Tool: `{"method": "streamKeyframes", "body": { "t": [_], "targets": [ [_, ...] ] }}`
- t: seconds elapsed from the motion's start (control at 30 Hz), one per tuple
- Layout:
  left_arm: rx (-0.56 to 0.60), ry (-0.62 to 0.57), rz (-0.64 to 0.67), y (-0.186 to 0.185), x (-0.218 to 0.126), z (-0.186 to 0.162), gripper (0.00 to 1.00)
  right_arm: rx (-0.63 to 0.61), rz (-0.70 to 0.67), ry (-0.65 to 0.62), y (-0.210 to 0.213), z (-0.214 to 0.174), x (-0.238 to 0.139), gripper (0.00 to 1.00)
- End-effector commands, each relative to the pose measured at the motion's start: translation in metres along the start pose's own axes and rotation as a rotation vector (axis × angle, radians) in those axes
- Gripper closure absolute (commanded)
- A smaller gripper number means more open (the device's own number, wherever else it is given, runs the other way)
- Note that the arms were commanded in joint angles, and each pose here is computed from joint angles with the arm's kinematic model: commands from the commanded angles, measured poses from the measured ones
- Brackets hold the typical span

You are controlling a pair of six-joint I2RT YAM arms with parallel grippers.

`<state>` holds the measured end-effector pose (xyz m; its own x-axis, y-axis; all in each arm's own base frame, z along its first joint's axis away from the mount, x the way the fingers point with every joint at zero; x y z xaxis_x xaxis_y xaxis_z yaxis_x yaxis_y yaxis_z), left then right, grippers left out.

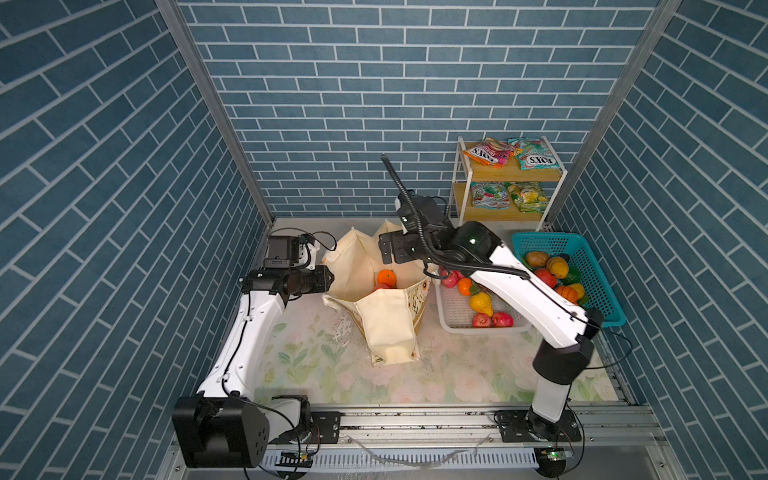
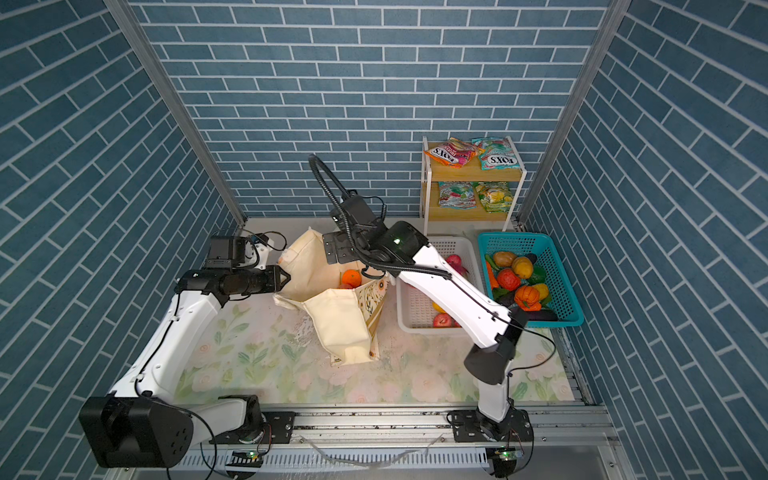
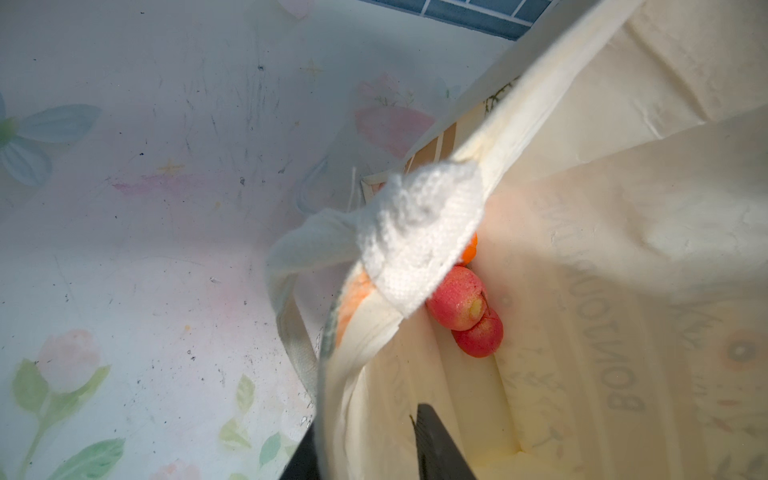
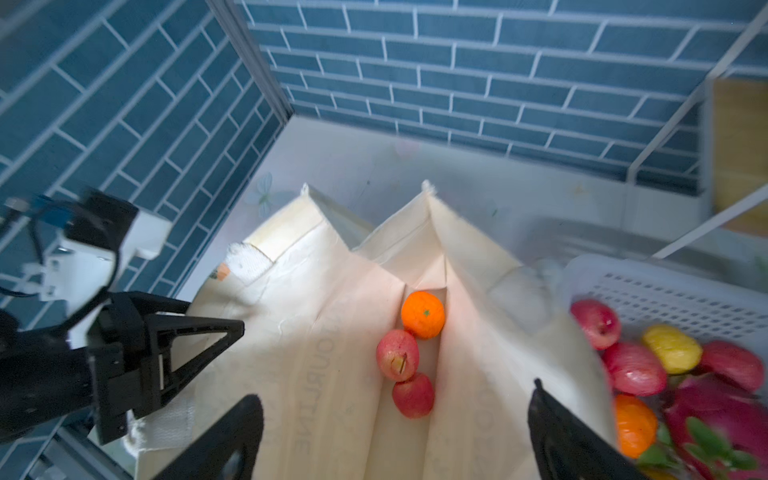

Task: Place the food into the grocery bag and tie it
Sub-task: 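Carry the red apple over the tote bag and drop it inside, then return the right gripper to the white basket and grasp another red apple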

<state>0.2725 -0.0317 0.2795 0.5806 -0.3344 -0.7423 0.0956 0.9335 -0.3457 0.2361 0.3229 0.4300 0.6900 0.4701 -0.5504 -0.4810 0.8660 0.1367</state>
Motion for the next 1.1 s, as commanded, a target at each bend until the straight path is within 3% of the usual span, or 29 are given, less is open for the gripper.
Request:
{"method": "streamKeyframes", "body": {
  "t": [0.0,0.13,0.33,0.53,0.8,1.07],
  "targets": [
    [0.008,0.003,0.011,0.0,-0.003,-0.004,0.64,0.01,-0.097,-0.161,-0.026,0.01,-0.029,0.01],
    [0.008,0.002,0.009,0.0,-0.003,-0.004,0.64,0.119,-0.226,-0.141,-0.078,-0.007,-0.034,0.01],
    [0.008,0.002,0.011,0.0,-0.002,-0.004,0.64,0.421,-0.421,0.037,-0.168,-0.07,-0.023,0.03],
    [0.007,0.004,0.01,0.0,-0.002,-0.004,0.64,0.632,-0.447,0.264,-0.206,-0.139,0.007,0.07],
    [0.003,0.01,0.009,0.001,0.0,-0.004,0.64,0.605,-0.49,0.563,-0.21,-0.188,0.031,0.07],
    [0.004,0.009,0.01,0.001,0.0,-0.004,0.64,0.59,-0.492,0.708,-0.21,-0.214,0.049,0.08]
  ]
}}
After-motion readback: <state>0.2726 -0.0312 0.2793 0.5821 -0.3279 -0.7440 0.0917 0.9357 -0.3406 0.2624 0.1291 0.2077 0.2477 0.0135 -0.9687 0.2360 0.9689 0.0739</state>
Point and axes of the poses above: each gripper's point midway between its finger pads, its own x axis out along the fingers, its own y axis along the line the jaws close on, z = x × y, the point moved 9 cm from there along -x, back along the fingers, and after that the axes turned 2 degrees about -x, right-handed, at the moved point
